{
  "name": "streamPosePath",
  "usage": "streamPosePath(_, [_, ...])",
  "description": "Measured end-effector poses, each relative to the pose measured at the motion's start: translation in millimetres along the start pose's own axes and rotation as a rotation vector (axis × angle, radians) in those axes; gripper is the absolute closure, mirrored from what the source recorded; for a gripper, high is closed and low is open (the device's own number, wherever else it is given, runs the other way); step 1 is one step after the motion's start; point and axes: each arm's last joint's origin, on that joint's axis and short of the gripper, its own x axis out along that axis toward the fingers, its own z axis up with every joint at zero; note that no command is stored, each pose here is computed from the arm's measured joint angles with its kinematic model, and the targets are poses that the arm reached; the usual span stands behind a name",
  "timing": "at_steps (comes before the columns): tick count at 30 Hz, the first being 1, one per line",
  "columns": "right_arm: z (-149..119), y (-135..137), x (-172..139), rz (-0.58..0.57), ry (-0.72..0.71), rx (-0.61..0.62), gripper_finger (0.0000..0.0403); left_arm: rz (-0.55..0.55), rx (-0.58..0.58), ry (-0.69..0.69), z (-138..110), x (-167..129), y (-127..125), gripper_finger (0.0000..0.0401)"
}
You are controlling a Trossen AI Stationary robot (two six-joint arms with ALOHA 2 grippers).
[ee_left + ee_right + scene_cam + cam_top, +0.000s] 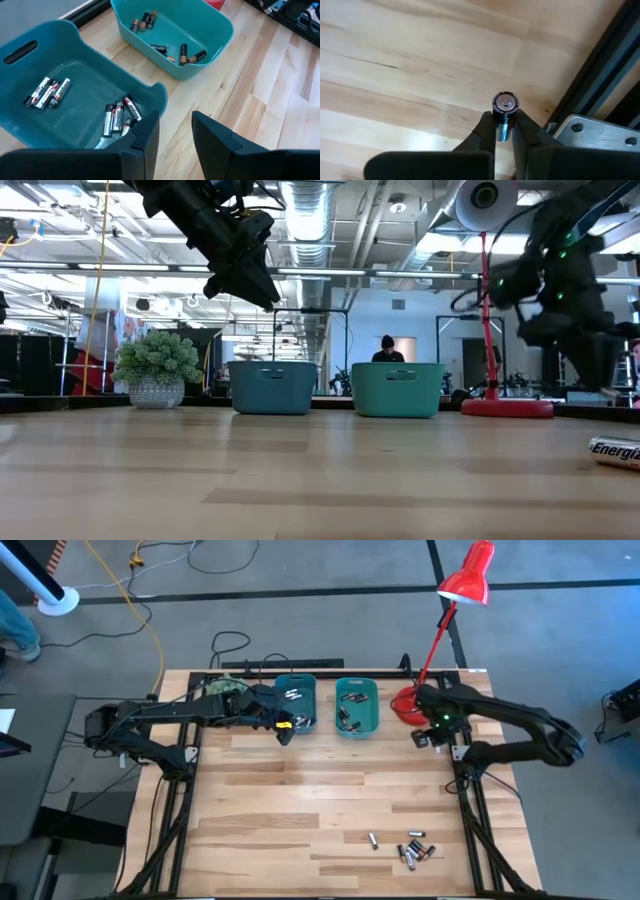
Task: Sort batteries
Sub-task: Put the silver battery into the blue bin
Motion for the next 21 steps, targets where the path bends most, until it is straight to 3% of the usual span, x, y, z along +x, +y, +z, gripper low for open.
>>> streamPosePath(9, [-27, -4, -25, 0.116, -0.207, 0.029, 0.0366, 0.0, -0.019, 0.001, 0, 0, 0, 0.0289])
streamPosePath(21, [-55, 22, -53, 0.438, -0.55, -0.144, 0.0367, -0.081, 0.013, 0.024, -13, -6, -32, 0.0289])
